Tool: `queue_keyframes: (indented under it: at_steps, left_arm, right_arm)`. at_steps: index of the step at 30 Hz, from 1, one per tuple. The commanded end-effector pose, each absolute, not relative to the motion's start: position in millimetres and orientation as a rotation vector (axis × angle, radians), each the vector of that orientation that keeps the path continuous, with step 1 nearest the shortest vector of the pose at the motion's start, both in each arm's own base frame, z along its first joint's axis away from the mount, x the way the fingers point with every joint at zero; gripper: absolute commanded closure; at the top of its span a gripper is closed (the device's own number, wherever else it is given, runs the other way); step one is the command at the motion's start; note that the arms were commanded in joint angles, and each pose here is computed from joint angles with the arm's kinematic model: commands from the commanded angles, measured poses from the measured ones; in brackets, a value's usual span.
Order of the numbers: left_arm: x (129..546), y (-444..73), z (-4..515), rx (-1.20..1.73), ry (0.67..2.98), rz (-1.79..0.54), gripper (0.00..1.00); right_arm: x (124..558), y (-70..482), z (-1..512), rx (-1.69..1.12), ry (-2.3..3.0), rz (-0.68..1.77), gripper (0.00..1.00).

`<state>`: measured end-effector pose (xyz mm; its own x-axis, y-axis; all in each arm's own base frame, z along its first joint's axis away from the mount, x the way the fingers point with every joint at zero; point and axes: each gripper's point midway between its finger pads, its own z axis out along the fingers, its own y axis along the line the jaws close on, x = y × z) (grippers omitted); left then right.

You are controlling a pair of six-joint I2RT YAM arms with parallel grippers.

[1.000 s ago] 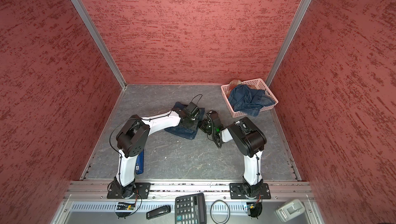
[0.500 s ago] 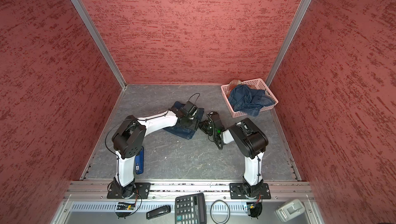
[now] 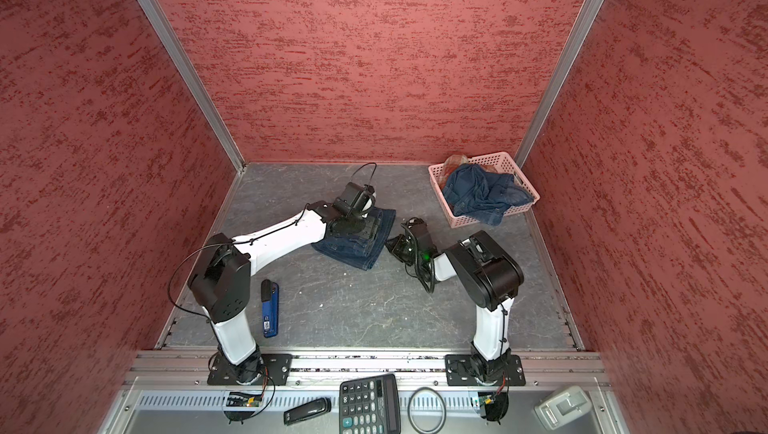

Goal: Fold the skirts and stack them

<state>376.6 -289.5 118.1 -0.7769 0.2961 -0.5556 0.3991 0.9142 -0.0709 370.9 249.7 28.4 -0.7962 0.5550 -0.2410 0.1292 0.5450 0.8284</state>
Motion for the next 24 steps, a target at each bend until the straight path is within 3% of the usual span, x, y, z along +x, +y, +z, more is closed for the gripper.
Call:
queue_keyframes:
  at_steps: [1, 20, 24]
  left_arm:
    - [376.3, -279.5, 96.4, 0.619, 2.524, -0.058, 0.29]
    - [366.2, -286.5, 21.5, 0.813, 2.613, 0.204, 0.53]
    - [365.4, -285.0, 9.6, 0.781, 2.657, 0.180, 0.63]
  right_arm:
    - [363.6, 235.1, 16.4, 0.617, 2.334, 1.122, 0.78]
    - [357.9, 217.4, 20.2, 0.650, 2.311, 1.115, 0.78]
    - [357.3, 216.2, 20.7, 0.642, 2.314, 1.104, 0.78]
